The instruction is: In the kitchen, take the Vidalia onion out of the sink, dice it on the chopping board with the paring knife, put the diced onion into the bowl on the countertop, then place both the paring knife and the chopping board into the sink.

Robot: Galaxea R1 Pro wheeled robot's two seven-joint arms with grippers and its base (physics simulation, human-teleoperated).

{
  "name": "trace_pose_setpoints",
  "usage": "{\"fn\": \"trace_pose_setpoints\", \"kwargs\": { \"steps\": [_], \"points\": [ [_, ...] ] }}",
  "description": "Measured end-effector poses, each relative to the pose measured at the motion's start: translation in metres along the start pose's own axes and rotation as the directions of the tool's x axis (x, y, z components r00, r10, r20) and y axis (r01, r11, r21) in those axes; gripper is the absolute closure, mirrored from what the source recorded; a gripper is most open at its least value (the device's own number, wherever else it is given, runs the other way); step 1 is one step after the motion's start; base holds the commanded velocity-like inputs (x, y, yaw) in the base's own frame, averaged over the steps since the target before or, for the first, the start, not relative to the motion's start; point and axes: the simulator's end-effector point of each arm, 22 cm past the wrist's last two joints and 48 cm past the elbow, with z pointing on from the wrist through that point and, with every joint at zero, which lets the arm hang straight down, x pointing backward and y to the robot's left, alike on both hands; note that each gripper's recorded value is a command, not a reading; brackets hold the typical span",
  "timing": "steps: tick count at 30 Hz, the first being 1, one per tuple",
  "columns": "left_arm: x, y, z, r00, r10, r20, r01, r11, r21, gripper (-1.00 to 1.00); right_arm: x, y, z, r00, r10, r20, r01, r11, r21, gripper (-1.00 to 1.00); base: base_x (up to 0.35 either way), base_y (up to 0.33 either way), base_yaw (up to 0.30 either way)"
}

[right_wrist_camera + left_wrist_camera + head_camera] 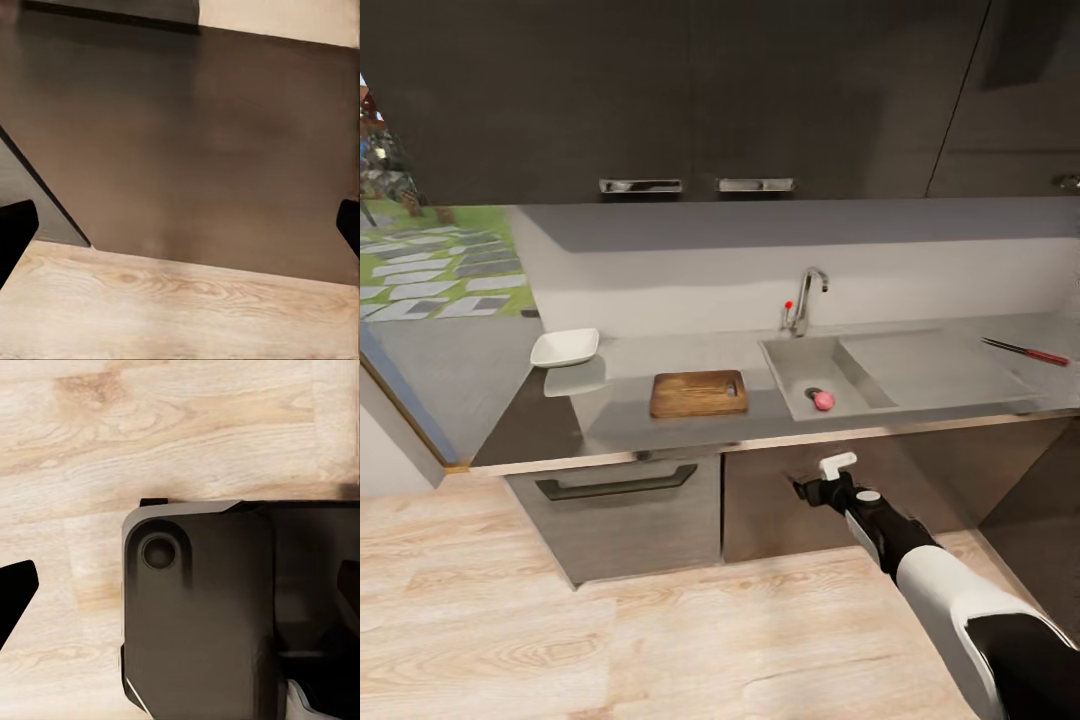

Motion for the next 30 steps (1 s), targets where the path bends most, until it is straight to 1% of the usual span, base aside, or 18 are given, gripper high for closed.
{"fn": "trace_pose_setpoints", "kwargs": {
  "steps": [7, 10, 13, 15, 16, 17, 19, 20, 22, 23, 24, 26, 27, 28, 29, 30],
  "points": [
    [0.000, 0.000, 0.000, 1.000, 0.000, 0.000, 0.000, 1.000, -0.001, -1.00, 0.072, 0.008, -0.003, 0.998, 0.012, -0.066, -0.013, 1.000, -0.015, -1.00, 0.000, -0.307, 0.000],
    [0.000, 0.000, 0.000, 1.000, 0.000, 0.000, 0.000, 1.000, -0.001, -1.00, 0.091, 0.013, -0.007, 0.997, 0.014, -0.070, -0.015, 1.000, -0.023, -1.00, 0.000, -0.294, 0.000],
    [0.000, 0.000, 0.000, 1.000, -0.001, 0.000, 0.001, 1.000, -0.001, -1.00, 0.131, 0.026, -0.016, 0.994, 0.019, -0.106, -0.023, 0.999, -0.038, -1.00, 0.000, -0.238, 0.000],
    [-0.001, 0.001, 0.000, 1.000, -0.001, 0.002, 0.001, 1.000, -0.002, -1.00, 0.194, 0.057, -0.034, 0.983, 0.030, -0.180, -0.043, 0.997, -0.072, -1.00, 0.000, -0.070, 0.000],
    [-0.001, 0.001, 0.000, 1.000, -0.001, 0.003, 0.001, 1.000, -0.002, -1.00, 0.213, 0.067, -0.041, 0.979, 0.034, -0.202, -0.052, 0.995, -0.081, -1.00, 0.000, -0.035, 0.000],
    [-0.001, 0.001, 0.000, 1.000, -0.001, 0.004, 0.001, 1.000, -0.002, -1.00, 0.224, 0.072, -0.045, 0.976, 0.038, -0.214, -0.057, 0.995, -0.084, -1.00, 0.000, -0.028, 0.000],
    [-0.002, 0.001, 0.000, 1.000, -0.001, 0.005, 0.001, 1.000, -0.003, -1.00, 0.265, 0.088, -0.063, 0.965, 0.042, -0.258, -0.070, 0.993, -0.099, -1.00, 0.000, -0.016, 0.000],
    [-0.002, 0.002, 0.000, 1.000, -0.001, 0.006, 0.001, 1.000, -0.003, -1.00, 0.275, 0.091, -0.069, 0.962, 0.045, -0.267, -0.075, 0.992, -0.101, -1.00, 0.000, -0.006, 0.000],
    [-0.004, 0.002, 0.001, 1.000, -0.002, 0.010, 0.002, 1.000, -0.005, -1.00, 0.326, 0.109, -0.098, 0.947, 0.050, -0.318, -0.090, 0.989, -0.115, -1.00, 0.000, -0.004, 0.000],
    [-0.005, 0.002, 0.001, 1.000, -0.003, 0.011, 0.003, 1.000, -0.007, -1.00, 0.346, 0.116, -0.111, 0.939, 0.053, -0.340, -0.098, 0.988, -0.119, -1.00, 0.000, -0.002, 0.000],
    [-0.005, 0.002, 0.001, 1.000, -0.003, 0.011, 0.003, 1.000, -0.007, -1.00, 0.359, 0.120, -0.120, 0.934, 0.055, -0.354, -0.104, 0.987, -0.121, -1.00, 0.000, -0.002, 0.000],
    [-0.006, 0.002, 0.001, 1.000, -0.004, 0.014, 0.004, 1.000, -0.009, -1.00, 0.406, 0.139, -0.157, 0.911, 0.059, -0.409, -0.123, 0.984, -0.132, -1.00, 0.000, 0.000, 0.000],
    [-0.007, 0.002, 0.001, 1.000, -0.004, 0.015, 0.004, 1.000, -0.009, -1.00, 0.416, 0.143, -0.165, 0.906, 0.061, -0.419, -0.128, 0.983, -0.134, -1.00, 0.000, 0.000, 0.000],
    [-0.008, 0.003, 0.001, 1.000, -0.004, 0.018, 0.004, 1.000, -0.009, -1.00, 0.435, 0.152, -0.183, 0.897, 0.064, -0.437, -0.137, 0.981, -0.139, -1.00, 0.000, 0.000, 0.000],
    [-0.012, 0.003, 0.002, 1.000, -0.006, 0.026, 0.007, 1.000, -0.011, -1.00, 0.469, 0.167, -0.221, 0.884, 0.071, -0.463, -0.155, 0.977, -0.146, -1.00, 0.000, 0.000, 0.000],
    [-0.013, 0.003, 0.002, 1.000, -0.007, 0.028, 0.007, 1.000, -0.011, -1.00, 0.490, 0.176, -0.245, 0.866, 0.070, -0.495, -0.165, 0.975, -0.151, -1.00, 0.000, 0.000, 0.000]
  ]
}}
